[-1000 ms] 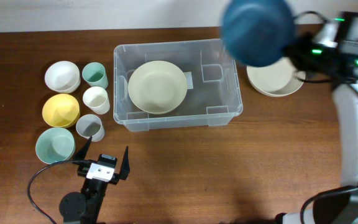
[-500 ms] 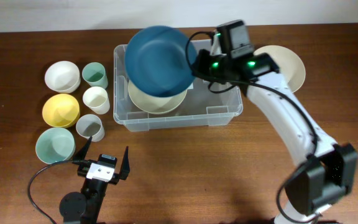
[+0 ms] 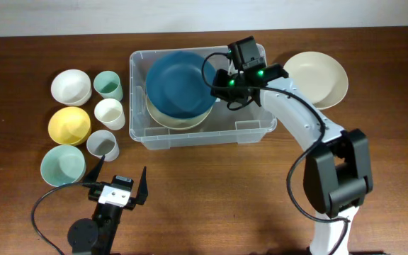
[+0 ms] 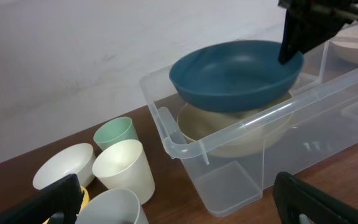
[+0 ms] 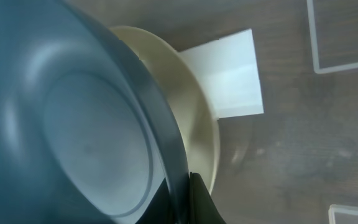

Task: Pack container
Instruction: 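Lift the teal bowl and carry it over the container, then lower the teal bowl onto the cream bowl and open the right gripper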

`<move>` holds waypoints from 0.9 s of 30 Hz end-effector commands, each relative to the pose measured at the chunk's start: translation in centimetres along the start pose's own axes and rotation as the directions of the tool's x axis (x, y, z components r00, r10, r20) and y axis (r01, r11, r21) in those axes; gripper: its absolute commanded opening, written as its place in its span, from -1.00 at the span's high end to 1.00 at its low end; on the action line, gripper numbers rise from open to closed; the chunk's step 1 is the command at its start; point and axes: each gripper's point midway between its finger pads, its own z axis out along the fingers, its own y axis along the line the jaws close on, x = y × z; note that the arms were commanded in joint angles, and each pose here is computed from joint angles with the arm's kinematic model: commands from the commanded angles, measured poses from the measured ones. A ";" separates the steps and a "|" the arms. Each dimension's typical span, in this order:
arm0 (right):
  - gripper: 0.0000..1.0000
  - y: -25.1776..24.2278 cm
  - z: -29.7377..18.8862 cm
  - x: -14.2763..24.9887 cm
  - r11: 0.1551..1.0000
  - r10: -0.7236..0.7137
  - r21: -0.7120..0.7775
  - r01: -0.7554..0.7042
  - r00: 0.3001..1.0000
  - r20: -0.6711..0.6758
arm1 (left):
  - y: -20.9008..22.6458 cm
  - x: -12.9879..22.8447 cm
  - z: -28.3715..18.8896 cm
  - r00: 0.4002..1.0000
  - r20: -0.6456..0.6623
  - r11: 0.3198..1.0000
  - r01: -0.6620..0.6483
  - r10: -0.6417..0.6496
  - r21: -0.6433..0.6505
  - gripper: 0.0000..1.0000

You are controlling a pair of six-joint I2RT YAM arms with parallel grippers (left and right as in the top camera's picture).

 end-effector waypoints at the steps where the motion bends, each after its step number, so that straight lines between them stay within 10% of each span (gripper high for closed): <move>1: 0.92 0.8 0.0 -0.5 1.000 -0.008 -0.017 0.009 1.000 0.016 | -0.2 0.2 0.0 1.000 -0.001 1.000 0.012 -0.012 0.009 -0.99; 27: 0.92 0.9 0.6 0.4 0.999 -0.032 0.028 0.032 0.999 0.018 | -0.2 0.2 0.0 1.000 -0.001 1.000 0.012 -0.012 0.009 -0.99</move>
